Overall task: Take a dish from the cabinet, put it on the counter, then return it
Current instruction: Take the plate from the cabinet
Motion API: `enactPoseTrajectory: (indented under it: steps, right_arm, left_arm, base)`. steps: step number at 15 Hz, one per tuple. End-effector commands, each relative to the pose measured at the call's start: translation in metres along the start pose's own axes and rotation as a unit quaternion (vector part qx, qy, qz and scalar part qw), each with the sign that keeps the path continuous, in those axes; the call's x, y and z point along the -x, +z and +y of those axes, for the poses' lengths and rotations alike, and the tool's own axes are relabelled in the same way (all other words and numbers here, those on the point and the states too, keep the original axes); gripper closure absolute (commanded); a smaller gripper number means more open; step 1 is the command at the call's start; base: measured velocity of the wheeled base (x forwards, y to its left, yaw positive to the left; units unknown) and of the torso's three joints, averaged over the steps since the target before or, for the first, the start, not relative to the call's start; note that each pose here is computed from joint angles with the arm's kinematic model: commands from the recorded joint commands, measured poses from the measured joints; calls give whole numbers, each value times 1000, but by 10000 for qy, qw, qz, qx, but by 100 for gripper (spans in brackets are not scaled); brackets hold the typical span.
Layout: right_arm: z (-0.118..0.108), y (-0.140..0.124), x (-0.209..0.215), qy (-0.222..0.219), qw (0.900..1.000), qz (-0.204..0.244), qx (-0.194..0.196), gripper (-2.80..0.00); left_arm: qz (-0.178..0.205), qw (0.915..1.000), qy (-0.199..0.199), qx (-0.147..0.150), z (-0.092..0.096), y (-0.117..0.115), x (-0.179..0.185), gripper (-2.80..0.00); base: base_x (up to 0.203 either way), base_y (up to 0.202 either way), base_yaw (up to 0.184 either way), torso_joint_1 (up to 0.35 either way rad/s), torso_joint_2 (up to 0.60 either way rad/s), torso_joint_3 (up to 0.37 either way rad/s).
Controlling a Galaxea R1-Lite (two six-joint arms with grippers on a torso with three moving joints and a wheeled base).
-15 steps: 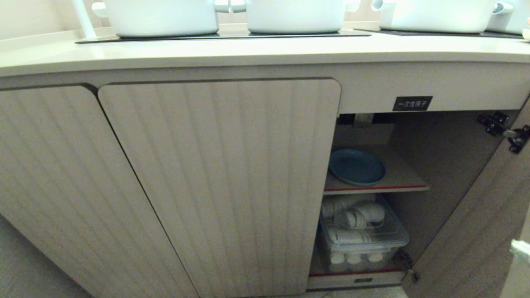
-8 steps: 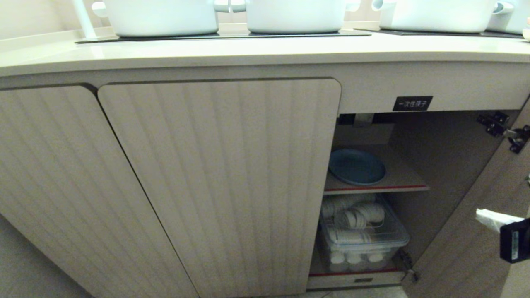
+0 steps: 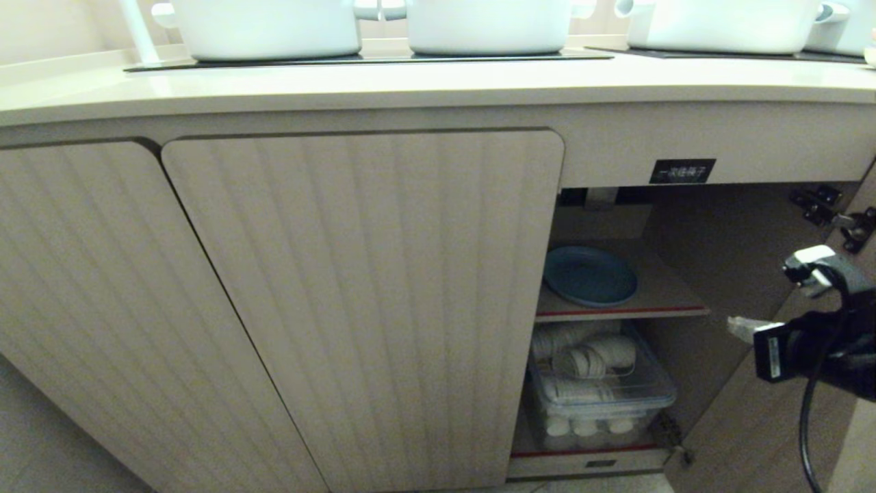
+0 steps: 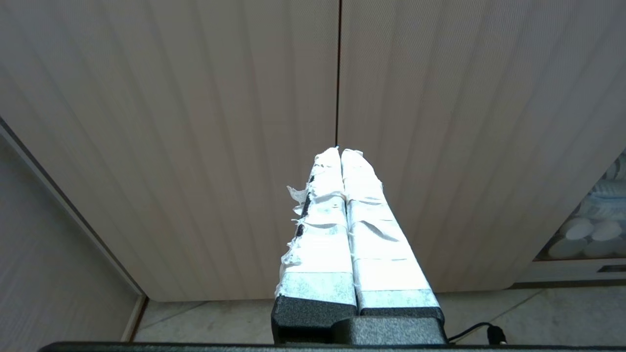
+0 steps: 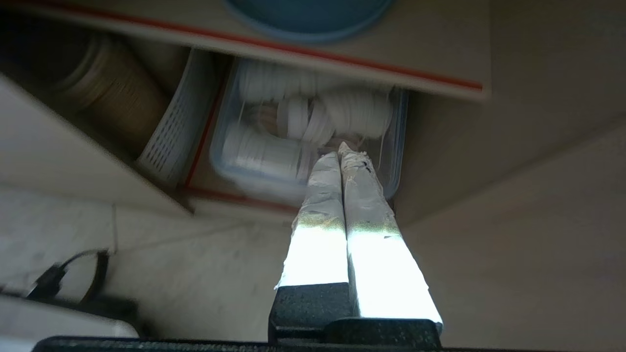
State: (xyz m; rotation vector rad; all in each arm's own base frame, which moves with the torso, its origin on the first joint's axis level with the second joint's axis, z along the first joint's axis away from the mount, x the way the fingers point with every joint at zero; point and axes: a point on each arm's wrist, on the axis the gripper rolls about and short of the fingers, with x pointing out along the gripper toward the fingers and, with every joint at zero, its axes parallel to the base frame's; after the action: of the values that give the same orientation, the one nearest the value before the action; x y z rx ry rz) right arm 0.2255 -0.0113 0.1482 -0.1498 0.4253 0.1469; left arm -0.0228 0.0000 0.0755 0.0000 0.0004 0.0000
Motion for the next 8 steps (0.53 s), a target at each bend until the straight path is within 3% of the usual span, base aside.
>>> enactPoseTrajectory:
  steps: [1,5,8]
  right_arm:
    - [0,-7,-30,93,9999,90,17,0]
    - [20,2,-58,401,9983,-414,52,0]
    - [22,9,-76,290,9978,-596,63,0]
  left_arm:
    - [-2,10000,0,0,0,0,0,0]
    - [-2,10000,0,0,0,0,0,0]
    - [-2,10000,0,0,0,0,0,0]
  base:
    - [0,0,0,0,0,0]
    - [0,0,0,0,0,0]
    - [0,0,0,0,0,0]
